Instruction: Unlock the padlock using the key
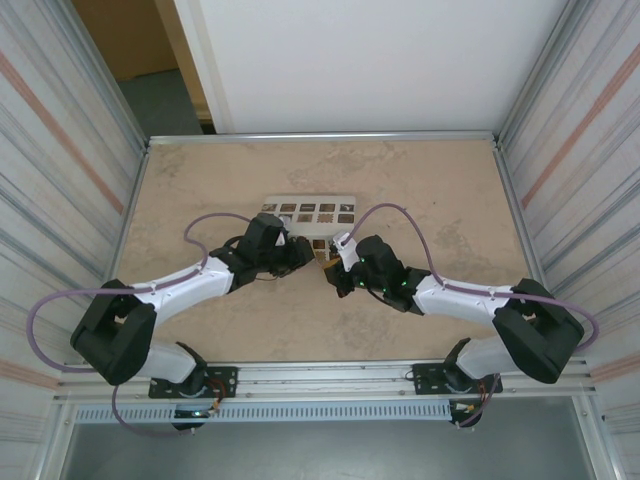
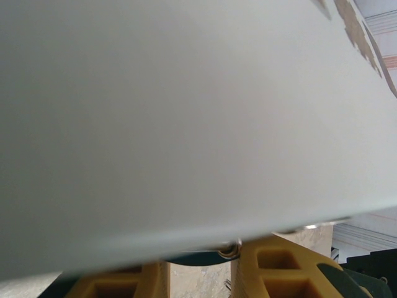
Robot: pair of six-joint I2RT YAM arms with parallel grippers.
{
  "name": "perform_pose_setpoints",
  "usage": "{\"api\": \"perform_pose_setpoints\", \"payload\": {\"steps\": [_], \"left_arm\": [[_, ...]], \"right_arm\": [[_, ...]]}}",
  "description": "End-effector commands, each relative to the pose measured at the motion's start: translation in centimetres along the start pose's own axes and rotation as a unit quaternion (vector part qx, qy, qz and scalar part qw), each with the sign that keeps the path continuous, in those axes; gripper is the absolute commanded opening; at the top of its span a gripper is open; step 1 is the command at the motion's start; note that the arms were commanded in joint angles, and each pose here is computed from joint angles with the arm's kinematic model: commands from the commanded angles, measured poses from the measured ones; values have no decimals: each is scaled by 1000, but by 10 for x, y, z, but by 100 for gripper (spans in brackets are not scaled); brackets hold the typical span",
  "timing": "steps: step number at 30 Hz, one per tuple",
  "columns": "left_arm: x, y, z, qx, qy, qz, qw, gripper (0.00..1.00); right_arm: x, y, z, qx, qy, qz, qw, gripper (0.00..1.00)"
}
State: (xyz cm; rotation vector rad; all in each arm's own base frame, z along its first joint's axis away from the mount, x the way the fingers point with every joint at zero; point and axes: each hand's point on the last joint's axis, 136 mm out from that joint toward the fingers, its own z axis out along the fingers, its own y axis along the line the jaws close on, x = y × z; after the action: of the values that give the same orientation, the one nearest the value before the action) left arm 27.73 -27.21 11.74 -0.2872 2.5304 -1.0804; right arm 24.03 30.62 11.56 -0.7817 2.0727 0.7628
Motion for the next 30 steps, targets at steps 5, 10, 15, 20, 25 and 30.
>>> {"api": "perform_pose_setpoints", "payload": {"steps": [5,10,15,20,25,30], "left_arm": [[-14,-36,-8,58,-9,14,998,8],[-6,-45,-17,77,13,6,997,8],[-1,-45,-21,75,26,3,997,8],[0,-47,-22,77,30,3,997,8],[0,-47,-22,76,29,2,997,8],[0,-46,-21,75,29,2,997,7]], "right_arm": [[-12,1,5,-5,-11,4,1000,0],[-19,5,3,-16,-18,2,1000,0],[-22,4,-2,-22,-20,14,999,0],[-23,0,-2,-19,-20,22,999,0],[-26,-2,-2,-16,-24,26,999,0],[-30,0,-1,-23,-26,25,999,0]]}}
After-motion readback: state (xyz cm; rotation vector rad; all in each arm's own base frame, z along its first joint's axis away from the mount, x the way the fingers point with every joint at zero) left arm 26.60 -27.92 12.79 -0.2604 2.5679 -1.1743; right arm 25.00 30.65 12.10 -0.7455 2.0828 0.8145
